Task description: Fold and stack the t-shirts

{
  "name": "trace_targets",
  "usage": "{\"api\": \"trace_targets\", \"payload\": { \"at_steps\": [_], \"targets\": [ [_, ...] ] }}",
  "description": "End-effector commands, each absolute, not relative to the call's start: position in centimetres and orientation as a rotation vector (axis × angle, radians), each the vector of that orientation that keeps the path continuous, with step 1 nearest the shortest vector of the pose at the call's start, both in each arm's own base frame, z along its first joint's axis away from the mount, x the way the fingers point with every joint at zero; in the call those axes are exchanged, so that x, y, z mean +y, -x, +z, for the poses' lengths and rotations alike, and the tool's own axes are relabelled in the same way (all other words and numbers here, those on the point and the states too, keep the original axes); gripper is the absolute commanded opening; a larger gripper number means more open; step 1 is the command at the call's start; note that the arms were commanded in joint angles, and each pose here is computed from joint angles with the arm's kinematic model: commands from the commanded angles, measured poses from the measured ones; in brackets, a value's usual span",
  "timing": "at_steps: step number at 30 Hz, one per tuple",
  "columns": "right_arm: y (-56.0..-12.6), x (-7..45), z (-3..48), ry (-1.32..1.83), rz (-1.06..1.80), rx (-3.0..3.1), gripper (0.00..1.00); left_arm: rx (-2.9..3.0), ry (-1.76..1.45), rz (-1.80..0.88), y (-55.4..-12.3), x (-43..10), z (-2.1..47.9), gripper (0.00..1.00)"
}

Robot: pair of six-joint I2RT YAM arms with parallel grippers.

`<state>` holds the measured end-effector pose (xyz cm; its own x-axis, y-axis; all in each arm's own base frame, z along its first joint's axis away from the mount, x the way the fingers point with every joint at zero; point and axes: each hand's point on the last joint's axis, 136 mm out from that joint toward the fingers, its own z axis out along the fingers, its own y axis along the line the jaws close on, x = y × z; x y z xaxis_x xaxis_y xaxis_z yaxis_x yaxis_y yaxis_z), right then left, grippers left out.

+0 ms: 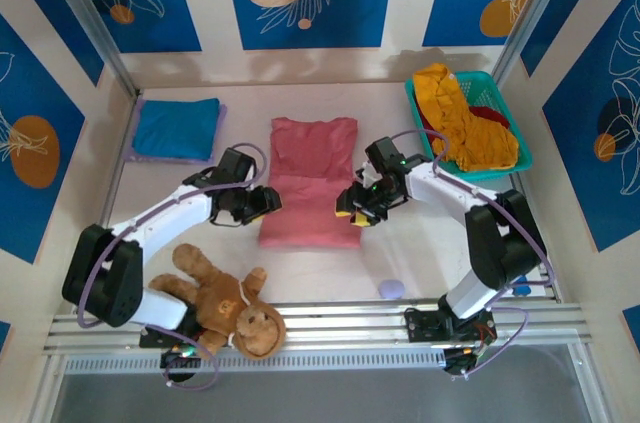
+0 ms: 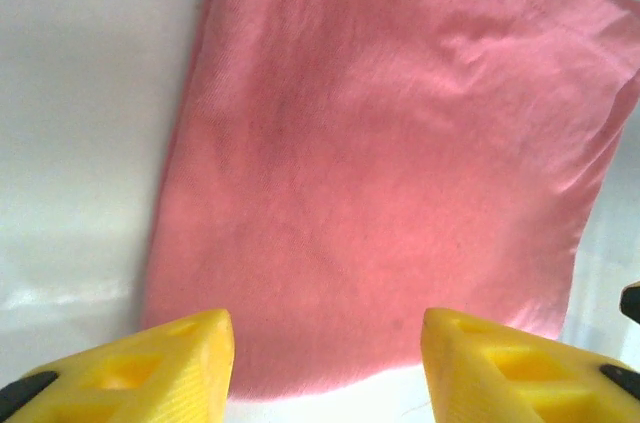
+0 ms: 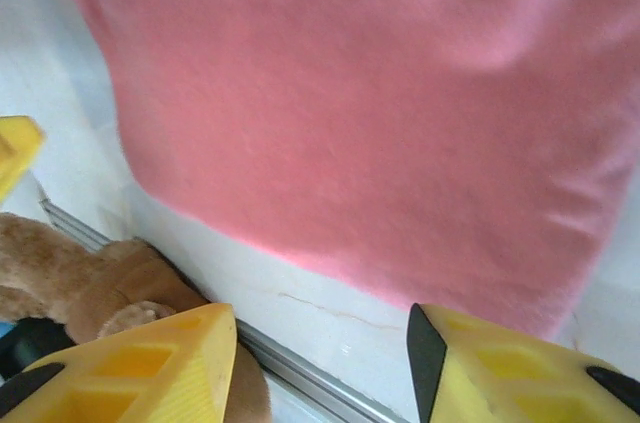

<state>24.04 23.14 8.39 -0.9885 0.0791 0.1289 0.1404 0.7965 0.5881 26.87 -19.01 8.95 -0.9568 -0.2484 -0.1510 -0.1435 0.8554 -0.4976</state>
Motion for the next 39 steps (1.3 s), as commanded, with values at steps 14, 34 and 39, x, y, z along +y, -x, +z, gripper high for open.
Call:
{"api": "trace_targets", "payload": {
  "at_steps": [14, 34, 39],
  "targets": [
    [-19.3, 20.2, 3.8, 0.307, -0.738, -2.823, 0.41, 3.08, 0.179, -0.55, -21.6, -17.0, 4.4, 0.43],
    [-20.4, 20.3, 1.9, 0.293, -0.744, -2.822, 0.26, 3.089, 0.266, -0.647, -21.3, -18.2, 0.6, 0.34],
    [-20.6, 20.7, 2.4, 0.264, -0.772, -2.825, 0.12, 3.032, 0.257, -0.702, -22.0, -19.0, 1.5, 0.18]
  ]
}}
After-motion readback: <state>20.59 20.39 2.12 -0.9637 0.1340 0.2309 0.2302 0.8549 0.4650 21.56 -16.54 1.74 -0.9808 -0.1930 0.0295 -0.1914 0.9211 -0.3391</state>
